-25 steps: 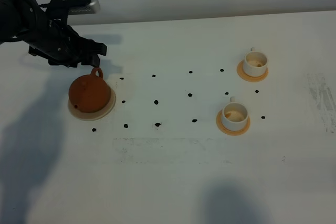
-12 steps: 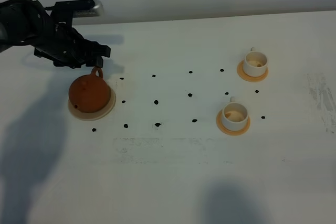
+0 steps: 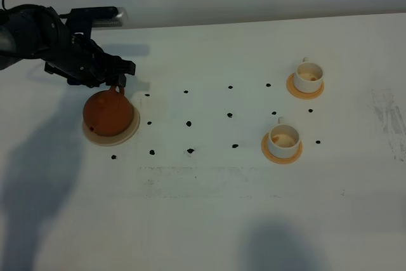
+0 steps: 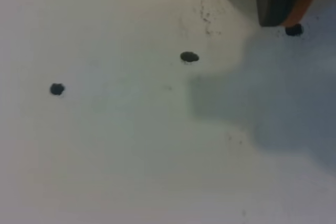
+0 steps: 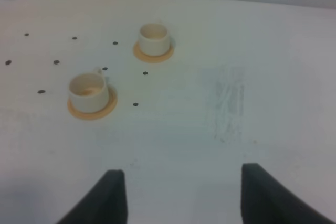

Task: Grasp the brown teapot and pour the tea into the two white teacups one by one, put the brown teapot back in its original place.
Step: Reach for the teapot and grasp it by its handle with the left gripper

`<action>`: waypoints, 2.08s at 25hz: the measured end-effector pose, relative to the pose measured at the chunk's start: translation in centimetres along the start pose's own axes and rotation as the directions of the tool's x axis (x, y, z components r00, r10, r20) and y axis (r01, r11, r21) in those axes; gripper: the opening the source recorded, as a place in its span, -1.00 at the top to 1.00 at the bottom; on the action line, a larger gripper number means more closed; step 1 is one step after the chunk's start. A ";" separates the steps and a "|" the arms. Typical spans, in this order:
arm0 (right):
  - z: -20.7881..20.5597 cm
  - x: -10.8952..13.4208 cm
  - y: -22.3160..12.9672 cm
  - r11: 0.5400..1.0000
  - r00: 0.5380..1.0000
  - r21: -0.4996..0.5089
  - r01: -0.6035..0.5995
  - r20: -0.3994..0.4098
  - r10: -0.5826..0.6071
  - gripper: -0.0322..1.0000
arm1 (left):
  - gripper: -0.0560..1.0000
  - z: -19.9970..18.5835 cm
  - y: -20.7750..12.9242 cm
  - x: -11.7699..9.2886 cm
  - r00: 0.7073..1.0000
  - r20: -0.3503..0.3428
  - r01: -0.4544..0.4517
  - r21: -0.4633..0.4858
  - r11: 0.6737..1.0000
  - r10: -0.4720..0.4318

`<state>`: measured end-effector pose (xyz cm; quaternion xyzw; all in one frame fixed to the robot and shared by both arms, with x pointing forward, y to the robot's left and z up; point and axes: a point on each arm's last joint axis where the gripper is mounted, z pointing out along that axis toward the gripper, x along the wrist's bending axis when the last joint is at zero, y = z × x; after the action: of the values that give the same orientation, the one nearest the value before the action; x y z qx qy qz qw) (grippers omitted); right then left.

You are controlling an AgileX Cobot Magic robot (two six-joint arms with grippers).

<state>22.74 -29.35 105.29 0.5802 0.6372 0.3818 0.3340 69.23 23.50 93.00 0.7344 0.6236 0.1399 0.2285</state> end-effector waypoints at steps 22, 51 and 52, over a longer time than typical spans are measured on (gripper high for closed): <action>0.0 0.0 0.0 1.000 1.000 0.000 0.000 0.000 0.000 0.03 | -0.11 -0.1 0.2 1.5 0.995 -0.065 -0.071 -0.021 0.997 0.069; 0.0 0.0 0.0 1.000 1.000 0.000 0.000 0.000 0.000 0.03 | -0.11 -0.4 0.0 1.7 0.989 -0.095 -0.109 0.030 0.994 0.111; 0.0 0.0 0.0 1.000 1.000 0.000 0.000 0.000 0.000 0.03 | -0.11 -0.5 0.0 1.8 0.988 -0.097 -0.114 0.033 0.993 0.116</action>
<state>22.74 -29.35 105.29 0.5802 0.6372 0.3818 0.3340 69.31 25.31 93.24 0.7644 0.5926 0.1805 0.1788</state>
